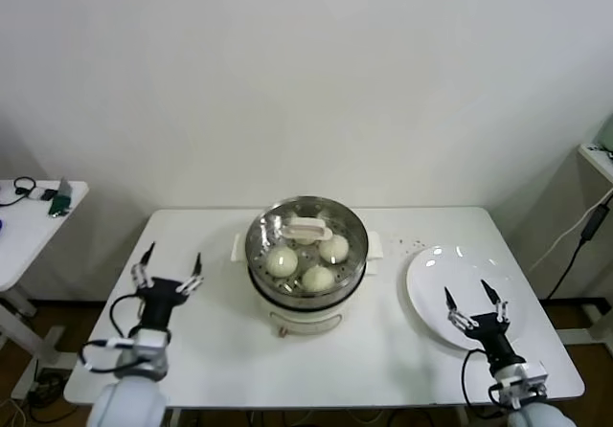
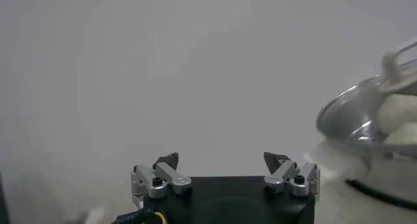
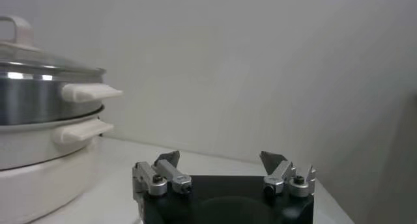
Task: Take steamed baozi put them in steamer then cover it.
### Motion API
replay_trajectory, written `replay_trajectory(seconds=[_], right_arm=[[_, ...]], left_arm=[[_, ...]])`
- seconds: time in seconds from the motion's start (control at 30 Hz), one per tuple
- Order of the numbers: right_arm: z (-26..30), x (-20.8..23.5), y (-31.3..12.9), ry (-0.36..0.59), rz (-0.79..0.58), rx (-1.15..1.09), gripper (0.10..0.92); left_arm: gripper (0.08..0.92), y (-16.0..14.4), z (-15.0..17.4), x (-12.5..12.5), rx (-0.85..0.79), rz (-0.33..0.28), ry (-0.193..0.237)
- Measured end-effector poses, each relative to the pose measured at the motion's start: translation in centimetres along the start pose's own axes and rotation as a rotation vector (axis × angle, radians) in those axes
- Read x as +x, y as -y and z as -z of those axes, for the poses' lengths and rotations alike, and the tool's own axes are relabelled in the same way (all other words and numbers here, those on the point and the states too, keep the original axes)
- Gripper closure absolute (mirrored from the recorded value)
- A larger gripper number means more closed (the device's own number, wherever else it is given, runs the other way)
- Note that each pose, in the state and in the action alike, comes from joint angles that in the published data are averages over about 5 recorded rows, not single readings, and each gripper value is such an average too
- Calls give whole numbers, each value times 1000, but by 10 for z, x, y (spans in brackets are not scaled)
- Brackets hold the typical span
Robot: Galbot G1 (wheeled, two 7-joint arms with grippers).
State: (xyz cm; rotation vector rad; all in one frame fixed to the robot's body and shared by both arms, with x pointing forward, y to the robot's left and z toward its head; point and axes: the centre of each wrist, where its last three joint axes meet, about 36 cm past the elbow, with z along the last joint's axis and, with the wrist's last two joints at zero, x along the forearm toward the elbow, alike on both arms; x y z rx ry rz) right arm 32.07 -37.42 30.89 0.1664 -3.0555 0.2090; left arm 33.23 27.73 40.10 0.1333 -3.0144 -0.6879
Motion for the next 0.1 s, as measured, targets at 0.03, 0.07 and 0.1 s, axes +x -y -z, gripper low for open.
replay_trajectory(seconds=[0.03,0.07,0.1], right_arm=[[0,0,0,1,3,-1,200],[0,1,0,2,4,-2,200],[0,1,0,3,5,-2,200]], left_arm=[[177,-2,-8,1,24,6,-5],[177,-3,-12,2,37,10,-8],[177,-4,-16,3,48,13,-10]])
